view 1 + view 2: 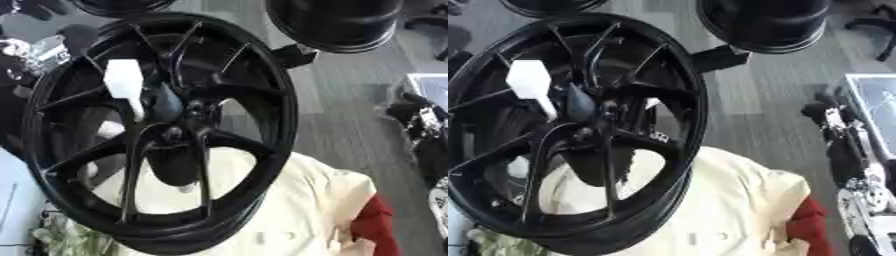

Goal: Pull the pin out of the wheel hub.

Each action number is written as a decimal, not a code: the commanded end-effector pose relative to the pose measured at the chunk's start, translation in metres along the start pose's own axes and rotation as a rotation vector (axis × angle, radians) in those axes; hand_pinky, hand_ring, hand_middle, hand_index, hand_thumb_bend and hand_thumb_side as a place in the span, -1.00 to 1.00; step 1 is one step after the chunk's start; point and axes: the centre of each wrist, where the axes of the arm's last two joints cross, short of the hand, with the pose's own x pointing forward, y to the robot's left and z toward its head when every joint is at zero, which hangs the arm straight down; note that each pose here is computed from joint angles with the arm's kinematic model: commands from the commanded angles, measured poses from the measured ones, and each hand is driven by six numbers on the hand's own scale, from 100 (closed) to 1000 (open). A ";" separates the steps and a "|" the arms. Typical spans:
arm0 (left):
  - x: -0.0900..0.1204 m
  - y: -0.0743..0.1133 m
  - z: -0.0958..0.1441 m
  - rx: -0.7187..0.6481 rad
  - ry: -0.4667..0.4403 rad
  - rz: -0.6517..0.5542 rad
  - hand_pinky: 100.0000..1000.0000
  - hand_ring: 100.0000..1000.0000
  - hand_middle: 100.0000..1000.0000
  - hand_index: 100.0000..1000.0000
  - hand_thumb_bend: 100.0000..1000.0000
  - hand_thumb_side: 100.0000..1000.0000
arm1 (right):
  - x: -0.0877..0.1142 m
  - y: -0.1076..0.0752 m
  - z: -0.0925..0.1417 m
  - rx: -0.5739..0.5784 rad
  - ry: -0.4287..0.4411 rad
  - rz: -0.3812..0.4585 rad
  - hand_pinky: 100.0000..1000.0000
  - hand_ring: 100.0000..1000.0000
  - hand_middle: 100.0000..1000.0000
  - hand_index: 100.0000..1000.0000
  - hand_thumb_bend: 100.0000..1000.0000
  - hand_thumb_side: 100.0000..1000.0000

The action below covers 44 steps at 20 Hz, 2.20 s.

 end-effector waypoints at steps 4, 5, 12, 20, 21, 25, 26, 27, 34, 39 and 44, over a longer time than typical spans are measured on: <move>0.018 -0.001 -0.009 -0.132 0.009 0.027 0.68 0.57 0.54 0.65 -0.02 -0.10 | 0.009 -0.007 -0.002 0.009 -0.020 0.035 0.94 0.47 0.22 0.55 -1.00 0.19; 0.020 -0.001 -0.010 -0.148 0.019 0.029 0.68 0.57 0.52 0.64 0.04 -0.20 | 0.008 -0.007 -0.001 0.007 -0.018 0.035 0.94 0.47 0.22 0.55 -1.00 0.19; 0.024 0.007 -0.025 -0.211 0.091 0.022 0.70 0.58 0.50 0.59 0.09 -0.66 | 0.005 -0.008 0.001 0.001 -0.003 0.034 0.94 0.47 0.22 0.55 -1.00 0.21; 0.013 0.016 -0.051 -0.278 0.106 -0.010 0.70 0.59 0.50 0.58 -0.13 -1.00 | 0.000 -0.006 0.003 -0.007 0.013 0.032 0.94 0.47 0.22 0.55 -1.00 0.23; 0.010 0.017 -0.055 -0.282 0.111 -0.018 0.70 0.59 0.50 0.57 -0.14 -1.00 | 0.000 -0.006 0.003 -0.007 0.014 0.032 0.94 0.47 0.22 0.55 -1.00 0.23; -0.002 0.022 -0.070 -0.303 0.117 -0.043 0.72 0.61 0.51 0.56 -0.18 -1.00 | -0.001 -0.005 0.003 -0.007 0.016 0.028 0.94 0.47 0.22 0.55 -1.00 0.24; -0.005 0.023 -0.073 -0.309 0.117 -0.052 0.72 0.61 0.51 0.56 -0.18 -1.00 | -0.001 -0.005 0.003 -0.007 0.016 0.028 0.94 0.47 0.22 0.55 -1.00 0.24; -0.008 0.025 -0.075 -0.316 0.117 -0.063 0.72 0.61 0.51 0.56 -0.18 -1.00 | -0.001 -0.005 0.003 -0.007 0.016 0.027 0.94 0.47 0.22 0.55 -1.00 0.24; -0.025 0.032 -0.087 -0.376 0.107 -0.136 0.74 0.62 0.52 0.56 -0.18 -1.00 | -0.002 -0.004 0.003 -0.006 0.020 0.024 0.94 0.47 0.22 0.55 -1.00 0.26; -0.045 0.032 -0.102 -0.439 0.158 -0.151 0.73 0.61 0.50 0.55 -0.20 -1.00 | -0.004 -0.001 0.002 -0.005 0.025 0.020 0.94 0.47 0.23 0.55 -1.00 0.27; -0.056 0.035 -0.106 -0.512 0.159 -0.194 0.71 0.60 0.48 0.53 -0.23 -1.00 | -0.005 0.000 0.002 -0.009 0.027 0.017 0.94 0.47 0.23 0.55 -1.00 0.28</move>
